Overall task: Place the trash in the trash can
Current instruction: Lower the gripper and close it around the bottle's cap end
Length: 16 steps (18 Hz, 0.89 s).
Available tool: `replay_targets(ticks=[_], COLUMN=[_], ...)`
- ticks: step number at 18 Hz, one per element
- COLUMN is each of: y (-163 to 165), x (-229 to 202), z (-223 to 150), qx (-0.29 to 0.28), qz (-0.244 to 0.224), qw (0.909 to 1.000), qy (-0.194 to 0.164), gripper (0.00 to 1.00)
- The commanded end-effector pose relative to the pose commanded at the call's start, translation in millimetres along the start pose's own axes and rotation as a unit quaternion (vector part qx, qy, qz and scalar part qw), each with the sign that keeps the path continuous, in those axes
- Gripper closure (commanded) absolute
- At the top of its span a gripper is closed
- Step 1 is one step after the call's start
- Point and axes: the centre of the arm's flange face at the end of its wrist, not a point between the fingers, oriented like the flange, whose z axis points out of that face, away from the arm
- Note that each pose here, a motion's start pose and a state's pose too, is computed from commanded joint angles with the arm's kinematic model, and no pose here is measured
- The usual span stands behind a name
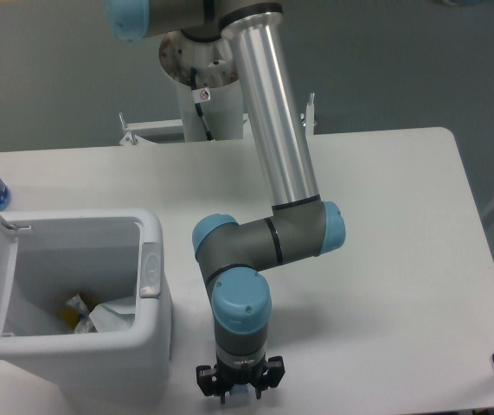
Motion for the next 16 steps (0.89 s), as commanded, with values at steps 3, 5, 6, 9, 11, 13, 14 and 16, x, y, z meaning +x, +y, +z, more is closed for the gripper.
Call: replay_targets(ticks=[3,5,6,9,11,13,14,16], y=[-1,-1,-1,-1,-1,-2,-2,0], x=[0,0,0,0,-1,0,-1,0], z=[-2,-2,-3,-4,-4,-5,-6,-10], qx=[0.001,0.002,0.002,0.003,0.003,0.004,0.005,0.004], qz=[0.0,0.0,0.0,0.001,0.0,0.002,0.002,0.018], qw=[1.0,1.0,1.0,1.0,1.0,1.0,1.0,0.9998], qy=[0.0,0.0,0.0,0.0,-0.001,-0.001,-0.001,-0.001], gripper=[0.57,0.67,0.68,0.76,0.79,0.8,0.82,0.83])
